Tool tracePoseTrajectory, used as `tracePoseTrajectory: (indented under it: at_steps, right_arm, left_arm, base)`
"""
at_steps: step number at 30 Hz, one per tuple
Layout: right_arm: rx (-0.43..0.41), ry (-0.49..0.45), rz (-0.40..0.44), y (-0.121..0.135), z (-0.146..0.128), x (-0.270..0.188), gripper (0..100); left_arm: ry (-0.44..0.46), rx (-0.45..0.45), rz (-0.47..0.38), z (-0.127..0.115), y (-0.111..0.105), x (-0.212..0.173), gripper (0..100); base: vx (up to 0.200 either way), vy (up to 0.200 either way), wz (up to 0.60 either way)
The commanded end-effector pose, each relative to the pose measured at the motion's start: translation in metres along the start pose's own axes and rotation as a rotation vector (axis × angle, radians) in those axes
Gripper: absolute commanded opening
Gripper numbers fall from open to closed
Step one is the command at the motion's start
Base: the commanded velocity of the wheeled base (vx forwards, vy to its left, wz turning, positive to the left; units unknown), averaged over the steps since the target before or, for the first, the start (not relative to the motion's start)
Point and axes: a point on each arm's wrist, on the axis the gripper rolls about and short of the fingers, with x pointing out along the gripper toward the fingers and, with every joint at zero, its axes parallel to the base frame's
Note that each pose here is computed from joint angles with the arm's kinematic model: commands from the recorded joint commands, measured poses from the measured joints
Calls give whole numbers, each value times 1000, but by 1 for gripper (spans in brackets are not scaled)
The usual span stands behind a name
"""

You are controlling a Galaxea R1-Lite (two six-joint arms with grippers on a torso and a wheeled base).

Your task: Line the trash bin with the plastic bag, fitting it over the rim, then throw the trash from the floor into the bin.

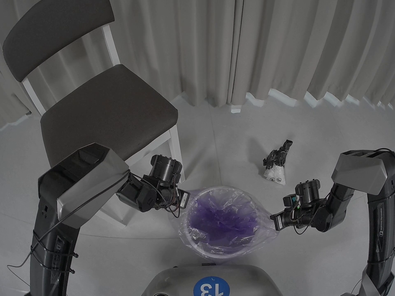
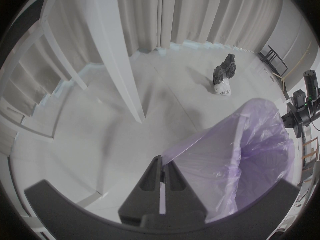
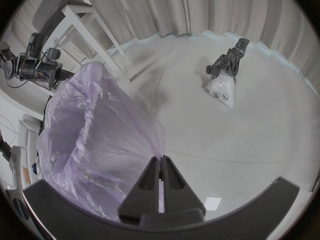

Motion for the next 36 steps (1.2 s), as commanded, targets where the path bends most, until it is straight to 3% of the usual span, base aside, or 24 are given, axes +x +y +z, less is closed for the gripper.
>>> tracePoseTrajectory:
  at_steps: [1,8,12,13,15,24,33,34,36]
  right_arm:
    - [-5,10,6,2,-3,0,0]
    - [-14,-12,16,7,2,-12,0]
    - [-26,-15,17,7,4,-16,0]
    - [-27,-14,17,7,3,-16,100]
    - [-59,-2,18,8,1,-17,100]
    - [-60,-10,10,6,3,-20,100]
    - [-54,-70,-17,0,18,-39,100]
    - [-52,-84,-24,-2,21,-43,100]
    - [-50,-98,-32,-5,25,-49,100]
  left_arm:
    - [15,-29,-4,-5,1,-7,0]
    - [-81,-67,-20,3,0,-34,0]
    - [-75,-72,-17,0,2,-39,0]
    - [-75,-72,-17,0,2,-39,0]
    - [-60,-74,-17,-5,2,-40,0]
    - [-63,-79,-19,-4,0,-41,0]
    - [-52,-81,-18,-6,0,-44,0]
    - [-49,-80,-20,-8,0,-46,100]
    - [-49,-79,-21,-8,-1,-46,100]
  base:
    - [0,0,0]
    - [0,0,0]
    - [0,0,0]
    - [0,0,0]
    - [0,0,0]
    - [0,0,0]
    - [0,0,0]
    - [0,0,0]
    - [0,0,0]
